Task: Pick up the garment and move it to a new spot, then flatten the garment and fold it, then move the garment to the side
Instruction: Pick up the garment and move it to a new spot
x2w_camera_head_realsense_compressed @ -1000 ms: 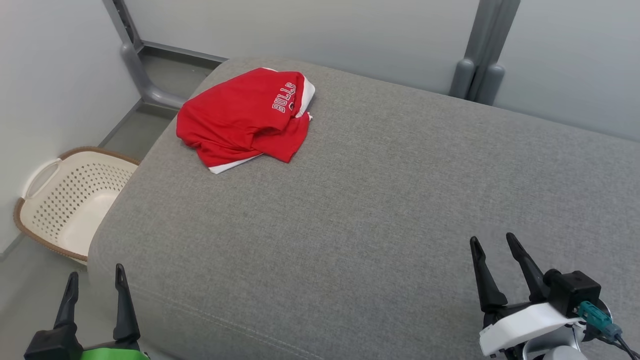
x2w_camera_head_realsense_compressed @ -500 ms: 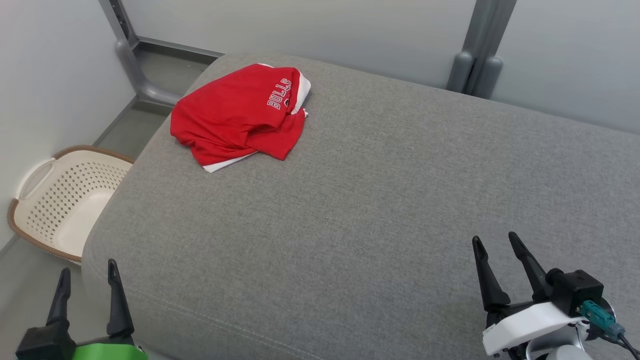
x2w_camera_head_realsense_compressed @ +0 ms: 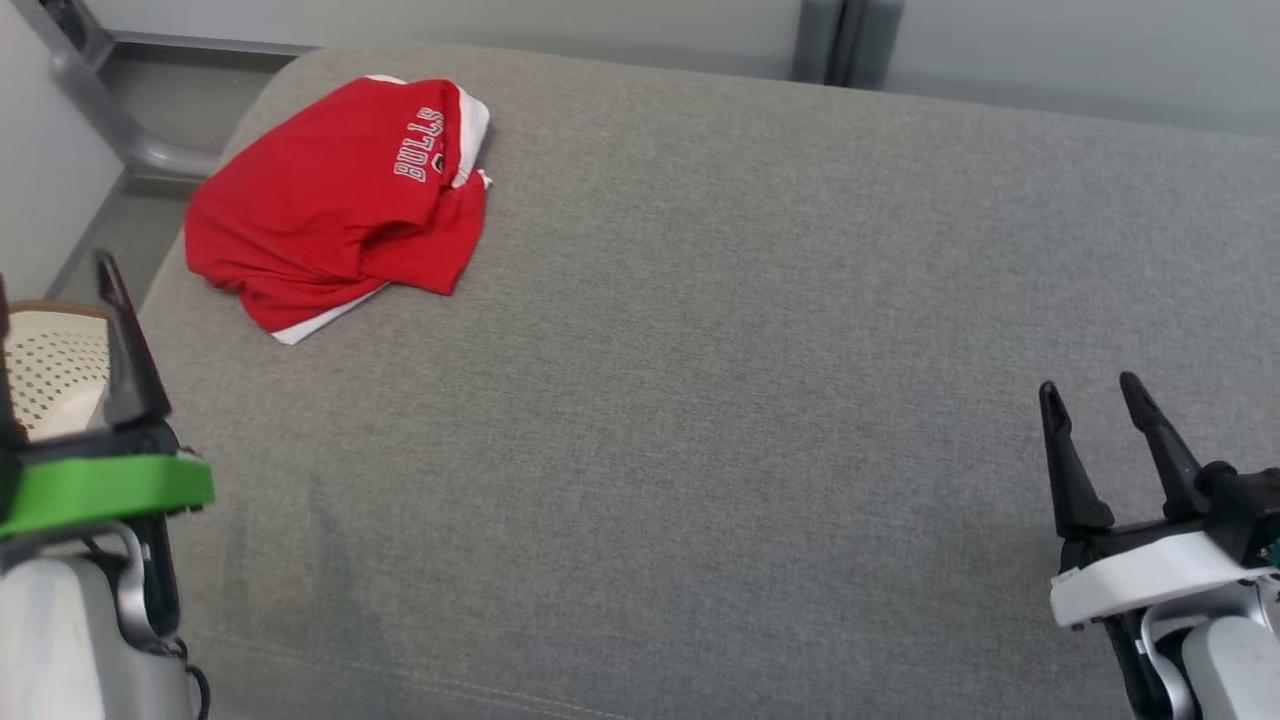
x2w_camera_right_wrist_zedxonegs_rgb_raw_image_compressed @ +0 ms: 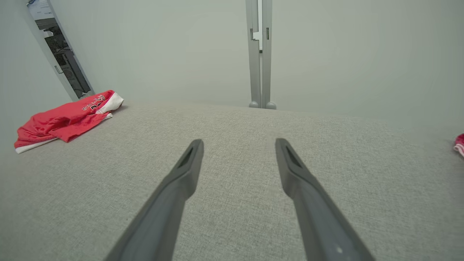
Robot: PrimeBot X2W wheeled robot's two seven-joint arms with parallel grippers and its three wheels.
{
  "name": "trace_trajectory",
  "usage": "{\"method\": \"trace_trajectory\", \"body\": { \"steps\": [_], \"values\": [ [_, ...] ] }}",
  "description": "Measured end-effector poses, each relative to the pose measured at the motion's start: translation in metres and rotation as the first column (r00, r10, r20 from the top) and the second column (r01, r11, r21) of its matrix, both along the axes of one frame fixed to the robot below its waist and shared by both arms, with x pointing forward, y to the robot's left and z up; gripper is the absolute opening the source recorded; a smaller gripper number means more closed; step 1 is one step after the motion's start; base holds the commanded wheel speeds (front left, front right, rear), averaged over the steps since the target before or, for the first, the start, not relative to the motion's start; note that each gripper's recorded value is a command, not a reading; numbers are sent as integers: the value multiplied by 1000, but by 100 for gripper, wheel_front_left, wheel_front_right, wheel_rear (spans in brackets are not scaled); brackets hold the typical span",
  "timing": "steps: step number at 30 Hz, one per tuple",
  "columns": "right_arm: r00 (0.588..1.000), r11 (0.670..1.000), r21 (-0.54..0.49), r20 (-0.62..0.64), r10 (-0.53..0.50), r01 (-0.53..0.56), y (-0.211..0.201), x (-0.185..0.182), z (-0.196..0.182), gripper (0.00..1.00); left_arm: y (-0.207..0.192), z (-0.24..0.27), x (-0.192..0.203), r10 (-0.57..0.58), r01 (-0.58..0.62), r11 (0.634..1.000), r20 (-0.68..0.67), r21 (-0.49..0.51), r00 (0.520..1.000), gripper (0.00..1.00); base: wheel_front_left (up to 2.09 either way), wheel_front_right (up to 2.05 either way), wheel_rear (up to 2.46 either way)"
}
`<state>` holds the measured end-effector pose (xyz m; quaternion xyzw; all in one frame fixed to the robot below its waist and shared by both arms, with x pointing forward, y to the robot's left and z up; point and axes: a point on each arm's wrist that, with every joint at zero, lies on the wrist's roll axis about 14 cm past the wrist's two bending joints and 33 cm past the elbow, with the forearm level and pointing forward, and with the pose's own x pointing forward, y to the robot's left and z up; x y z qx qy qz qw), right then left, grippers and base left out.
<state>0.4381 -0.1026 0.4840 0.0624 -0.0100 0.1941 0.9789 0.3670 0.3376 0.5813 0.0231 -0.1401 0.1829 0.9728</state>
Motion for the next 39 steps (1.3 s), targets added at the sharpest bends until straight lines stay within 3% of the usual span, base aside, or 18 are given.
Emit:
{"method": "trace_trajectory", "body": {
  "steps": [7,11,16,21,26,31,36,37,39],
  "values": [
    [993,992,-36,-7,-118,117,-50,13,-11,100,-13,30,90,-104,101,993,52,61,993,100,0,0,0],
    [982,980,-64,-12,-191,190,-81,17,-18,100,-19,31,139,-145,143,989,36,43,989,100,0,0,0],
    [960,956,-102,-31,-279,274,-115,16,-31,100,-24,1,197,-176,176,984,-73,-3,982,100,0,0,0],
    [937,931,-152,-62,-344,332,-142,8,-45,100,-30,-64,234,-200,185,979,-246,-83,948,100,0,0,0],
    [919,910,-194,-75,-387,367,-161,4,-53,100,-34,-146,247,-217,158,974,-461,-164,861,100,0,0,0],
    [904,893,-228,-96,-417,388,-174,-3,-62,100,-42,-226,234,-249,93,962,-679,-258,691,100,0,0,0],
    [899,888,-240,-103,-426,393,-177,-6,-64,100,-44,-247,230,-272,57,950,-724,-307,634,100,0,0,0],
    [900,889,-239,-102,-424,392,-176,-6,-64,100,-44,-247,229,-275,50,947,-723,-316,634,77,0,0,0],
    [901,890,-236,-100,-422,390,-175,-5,-63,100,-45,-249,228,-279,49,946,-734,-319,619,0,0,0,0]
  ]
}}
